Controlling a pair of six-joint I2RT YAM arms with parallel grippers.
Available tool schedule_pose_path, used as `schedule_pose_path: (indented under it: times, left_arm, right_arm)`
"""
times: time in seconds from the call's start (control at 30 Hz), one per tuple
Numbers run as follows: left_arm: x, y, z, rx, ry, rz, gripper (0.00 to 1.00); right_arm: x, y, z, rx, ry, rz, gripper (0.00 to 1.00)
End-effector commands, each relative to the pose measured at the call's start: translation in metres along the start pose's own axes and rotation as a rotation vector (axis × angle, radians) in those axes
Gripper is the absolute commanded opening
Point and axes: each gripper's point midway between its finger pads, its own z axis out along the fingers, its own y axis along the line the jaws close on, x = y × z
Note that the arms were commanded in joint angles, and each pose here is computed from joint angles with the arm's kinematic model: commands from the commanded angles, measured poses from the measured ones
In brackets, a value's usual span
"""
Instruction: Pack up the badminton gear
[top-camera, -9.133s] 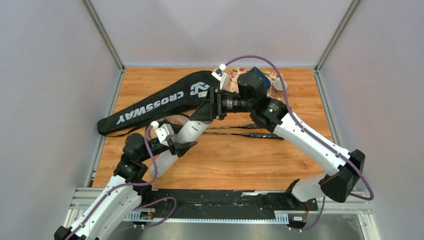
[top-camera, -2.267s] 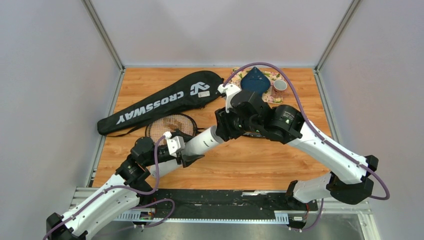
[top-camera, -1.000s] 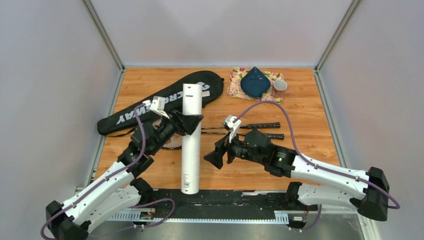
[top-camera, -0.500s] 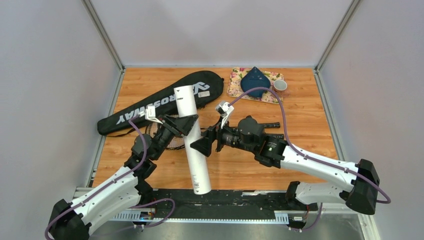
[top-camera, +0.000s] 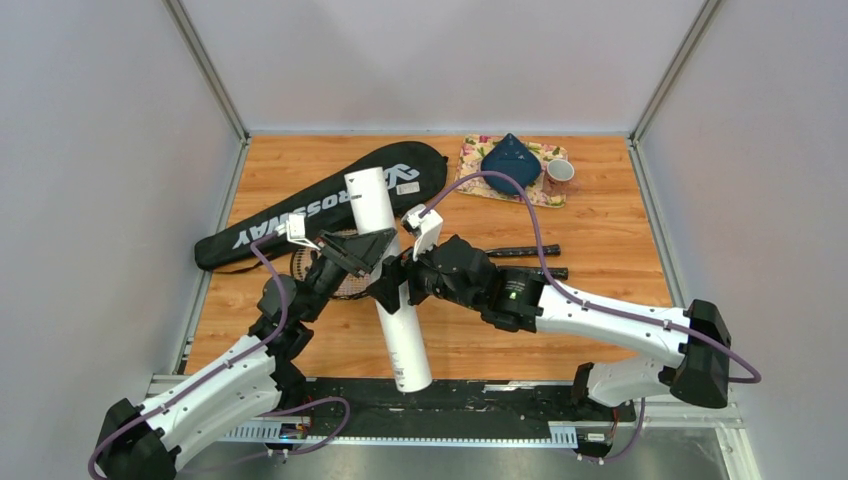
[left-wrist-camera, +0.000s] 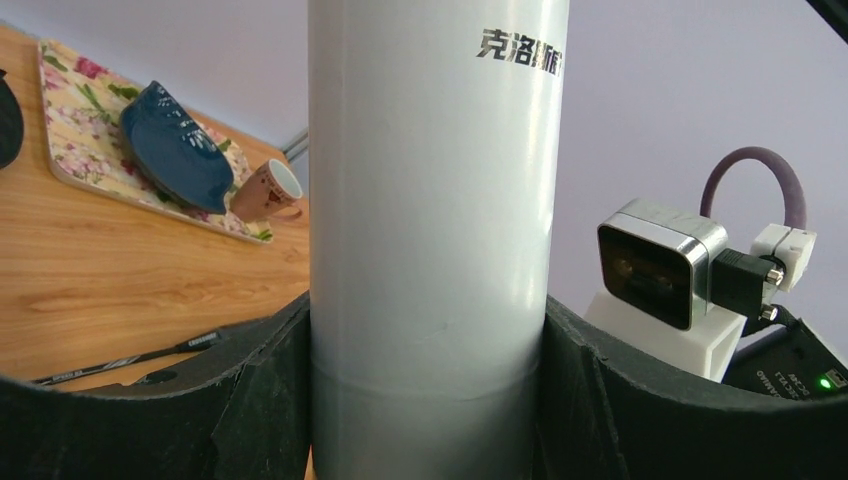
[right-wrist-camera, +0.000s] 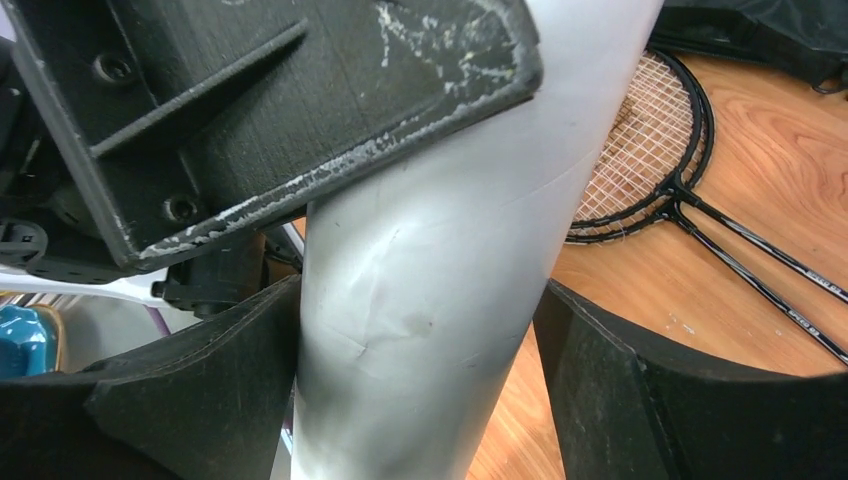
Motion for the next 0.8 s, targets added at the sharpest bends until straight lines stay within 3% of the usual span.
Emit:
schedule_pose_path:
  times: [0.0, 0.17, 0.23, 0.37, 0.47, 0.57, 0.7, 0.77]
  left_arm:
    - [-0.021, -0.034, 0.001, 0.109, -0.076, -0.049, 0.22]
    - [-0.018, -0.025, -0.001, 0.084, -0.076, -0.078, 0.26]
    - [-0.019, -0.019, -0.002, 0.062, -0.087, -0.1, 0.36]
    - [-0.02, -0.004, -0.004, -0.009, -0.106, -0.097, 0.54]
    - [-0.016, 0.004, -0.004, -0.068, -0.062, 0.02, 0.81]
    - [-0.012, 0.02, -0.009, -0.207, 0.06, 0.236, 0.82]
    - [-0.01, 0.055, -0.024, -0.382, 0.149, 0.416, 0.82]
    - [-0.006, 0.065, -0.033, -0.404, 0.202, 0.49, 0.82]
  right_arm:
    - [-0.002, -0.018, 0.004, 0.115, -0.009, -0.022, 0.83]
    - [-0.006, -0.02, 0.005, 0.119, -0.041, -0.014, 0.74]
    - [-0.008, -0.023, 0.004, 0.137, -0.051, -0.026, 0.63]
    - [-0.012, -0.039, 0.003, 0.155, -0.053, -0.019, 0.53]
    - [-0.026, -0.078, -0.004, 0.23, -0.062, 0.057, 0.51]
    - [-0.045, -0.139, -0.027, 0.361, -0.079, 0.128, 0.48]
    - [-0.065, -0.2, -0.065, 0.484, -0.09, 0.141, 0.44]
    - [-0.09, -0.246, -0.102, 0.662, -0.127, 0.119, 0.44]
